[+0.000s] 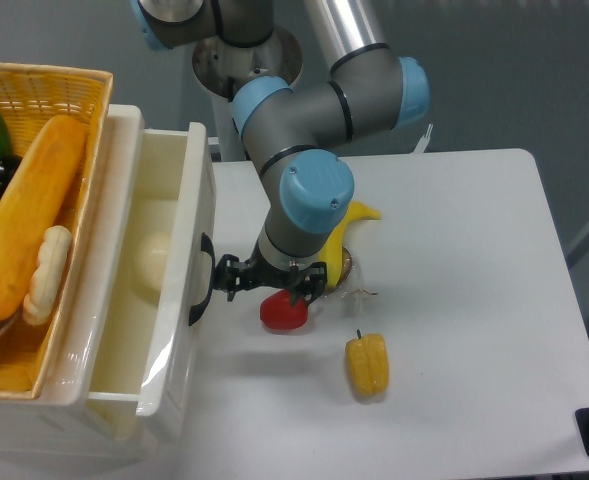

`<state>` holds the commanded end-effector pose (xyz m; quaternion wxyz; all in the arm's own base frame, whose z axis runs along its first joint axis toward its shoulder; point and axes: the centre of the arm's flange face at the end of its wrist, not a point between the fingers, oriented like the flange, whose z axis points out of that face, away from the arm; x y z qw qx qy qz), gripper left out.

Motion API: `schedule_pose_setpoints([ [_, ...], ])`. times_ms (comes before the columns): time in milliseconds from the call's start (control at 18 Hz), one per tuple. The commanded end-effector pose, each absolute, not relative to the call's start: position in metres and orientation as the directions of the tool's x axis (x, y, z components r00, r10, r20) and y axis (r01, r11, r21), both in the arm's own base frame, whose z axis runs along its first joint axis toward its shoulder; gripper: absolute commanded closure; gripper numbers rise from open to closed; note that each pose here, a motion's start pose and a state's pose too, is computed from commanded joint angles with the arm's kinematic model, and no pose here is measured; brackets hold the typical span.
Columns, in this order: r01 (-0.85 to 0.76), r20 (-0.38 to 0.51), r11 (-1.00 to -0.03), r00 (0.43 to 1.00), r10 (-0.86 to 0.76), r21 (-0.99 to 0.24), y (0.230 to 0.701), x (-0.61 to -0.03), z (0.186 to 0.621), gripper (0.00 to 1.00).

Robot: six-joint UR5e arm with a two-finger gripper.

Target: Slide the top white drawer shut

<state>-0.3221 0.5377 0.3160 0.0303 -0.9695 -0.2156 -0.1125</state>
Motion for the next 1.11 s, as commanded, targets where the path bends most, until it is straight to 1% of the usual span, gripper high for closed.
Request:
schedule_pose_setpoints([
  [333,0.431,0.231,-0.902,0.878,0.418,-0.005,0.544,-0.311,0.316,0.00],
  [1111,0.409,0.226,-0.913,0.891,0.395,-0.016,0.551,-0.295,0.324,0.00],
])
